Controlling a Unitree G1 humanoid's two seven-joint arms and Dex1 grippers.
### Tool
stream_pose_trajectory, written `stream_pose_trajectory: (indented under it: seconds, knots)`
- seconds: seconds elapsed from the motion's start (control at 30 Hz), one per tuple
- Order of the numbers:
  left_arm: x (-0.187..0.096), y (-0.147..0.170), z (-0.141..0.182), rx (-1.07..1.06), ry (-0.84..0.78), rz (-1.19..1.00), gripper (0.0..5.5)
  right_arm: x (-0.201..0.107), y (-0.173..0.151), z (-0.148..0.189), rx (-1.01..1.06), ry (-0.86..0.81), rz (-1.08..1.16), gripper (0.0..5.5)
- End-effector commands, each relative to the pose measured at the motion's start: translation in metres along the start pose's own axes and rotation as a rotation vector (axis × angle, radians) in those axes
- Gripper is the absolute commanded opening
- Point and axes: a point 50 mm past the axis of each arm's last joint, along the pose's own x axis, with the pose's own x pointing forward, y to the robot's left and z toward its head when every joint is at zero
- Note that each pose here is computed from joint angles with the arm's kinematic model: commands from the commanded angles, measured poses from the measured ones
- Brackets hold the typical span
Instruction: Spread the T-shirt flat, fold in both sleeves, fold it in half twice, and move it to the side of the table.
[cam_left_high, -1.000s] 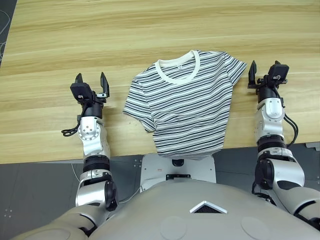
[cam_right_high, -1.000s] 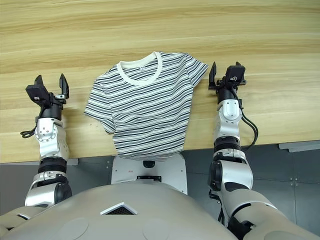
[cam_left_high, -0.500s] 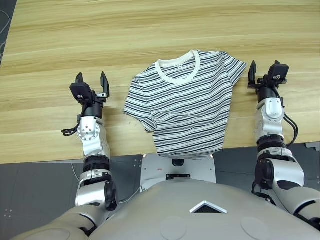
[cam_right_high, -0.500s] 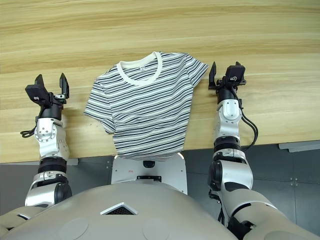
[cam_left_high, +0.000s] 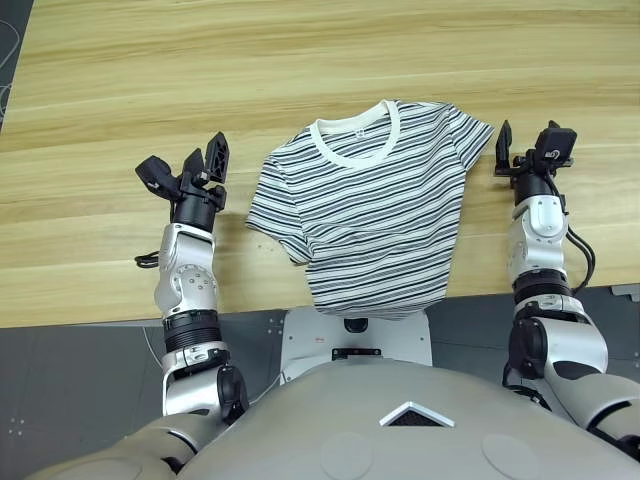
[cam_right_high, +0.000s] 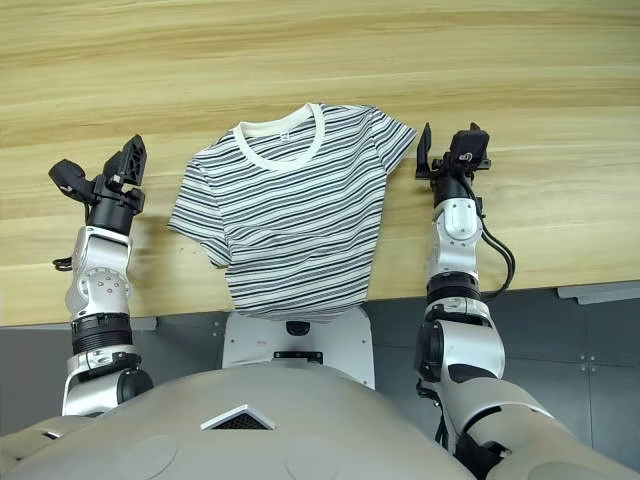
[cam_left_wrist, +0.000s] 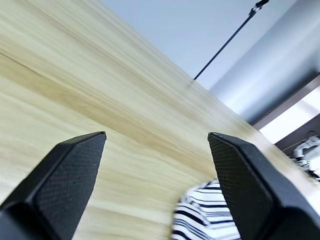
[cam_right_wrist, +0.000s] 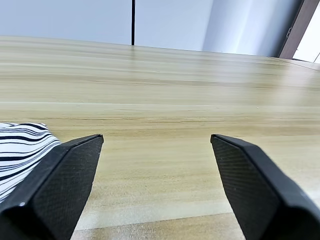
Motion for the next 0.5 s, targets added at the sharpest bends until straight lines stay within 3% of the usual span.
stream_pose_trajectory:
  seconds: [0.03, 0.17, 0.5]
  knots:
    - [-0.007, -0.010, -0.003, 0.006, 0.109, 0.010, 3.80, 0.003, 0.005, 0.005, 0.001, -0.023, 0.007, 3.98]
    - [-0.013, -0.011, -0.019, 0.087, 0.244, 0.016, 3.80, 0.002, 0.007, 0.006, 0.000, -0.030, 0.005, 3.98]
    - [-0.013, -0.006, -0.048, 0.090, 0.374, -0.004, 3.80, 0.002, 0.013, 0.007, -0.002, -0.044, 0.010, 3.98]
